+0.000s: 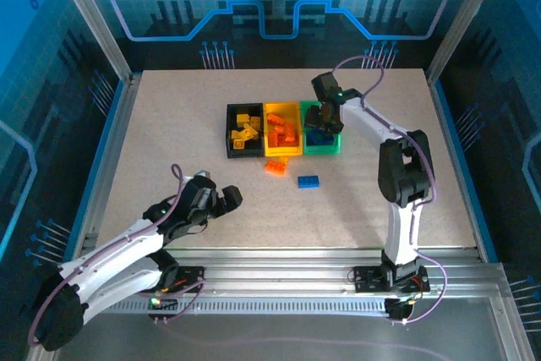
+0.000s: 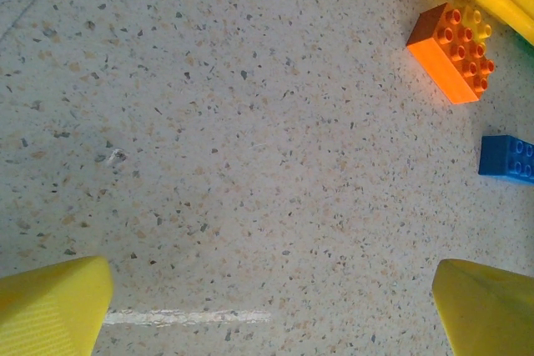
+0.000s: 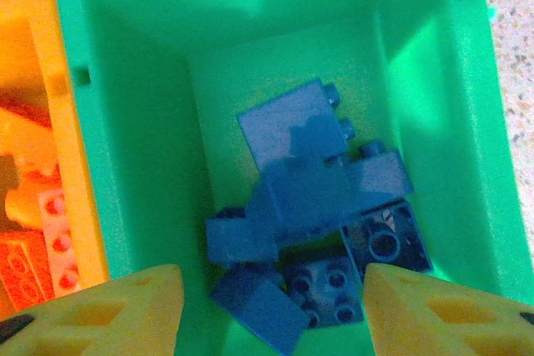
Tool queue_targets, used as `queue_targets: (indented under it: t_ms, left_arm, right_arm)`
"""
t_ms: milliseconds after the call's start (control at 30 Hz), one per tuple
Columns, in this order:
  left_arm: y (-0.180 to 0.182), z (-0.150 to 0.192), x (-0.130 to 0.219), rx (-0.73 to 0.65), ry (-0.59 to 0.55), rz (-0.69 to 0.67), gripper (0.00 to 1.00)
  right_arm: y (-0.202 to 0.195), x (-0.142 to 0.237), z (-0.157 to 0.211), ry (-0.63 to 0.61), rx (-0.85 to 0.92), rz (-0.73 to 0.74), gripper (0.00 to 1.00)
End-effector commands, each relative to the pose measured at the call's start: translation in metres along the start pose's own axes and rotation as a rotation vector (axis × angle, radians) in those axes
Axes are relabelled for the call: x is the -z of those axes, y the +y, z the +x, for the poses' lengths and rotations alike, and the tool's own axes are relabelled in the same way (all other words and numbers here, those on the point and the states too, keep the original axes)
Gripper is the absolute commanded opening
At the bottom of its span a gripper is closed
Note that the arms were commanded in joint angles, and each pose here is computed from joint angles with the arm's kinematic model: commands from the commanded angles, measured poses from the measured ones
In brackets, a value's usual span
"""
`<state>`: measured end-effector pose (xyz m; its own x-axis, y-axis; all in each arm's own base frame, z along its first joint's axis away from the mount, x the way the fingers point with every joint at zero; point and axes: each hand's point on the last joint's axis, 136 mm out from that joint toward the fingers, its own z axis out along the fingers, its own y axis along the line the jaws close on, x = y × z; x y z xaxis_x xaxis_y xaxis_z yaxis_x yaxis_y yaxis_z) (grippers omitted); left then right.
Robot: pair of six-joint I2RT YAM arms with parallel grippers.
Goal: Sort the legos into containers by color
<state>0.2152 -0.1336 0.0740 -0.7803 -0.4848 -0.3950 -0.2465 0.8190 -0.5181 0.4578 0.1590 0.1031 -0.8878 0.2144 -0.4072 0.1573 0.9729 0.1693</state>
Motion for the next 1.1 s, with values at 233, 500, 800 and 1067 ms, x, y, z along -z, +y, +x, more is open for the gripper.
queue_targets:
  t_ms: [233,500,800,1067]
  left_arm:
    - [-0.014,-0.005,0.005,-0.005,-0.001,0.041,0.99]
    - [-0.013,-0.004,0.002,-0.002,0.007,0.036,0.99]
    - [-0.01,-0.001,0.003,-0.003,0.014,0.029,0.99]
    - [-0.007,-0.002,0.006,-0.001,-0.001,0.03,0.99]
  right_arm:
    - [0.007,0.058,0.088,-0.033,0.102,-0.147,0.37]
    - [0.003,0.017,0.113,0.008,0.176,-0.073,0.31]
    - [-0.001,-0.027,0.113,0.074,0.21,0.03,0.3]
    - [-0.025,-0.023,0.166,0.193,0.196,0.057,0.27]
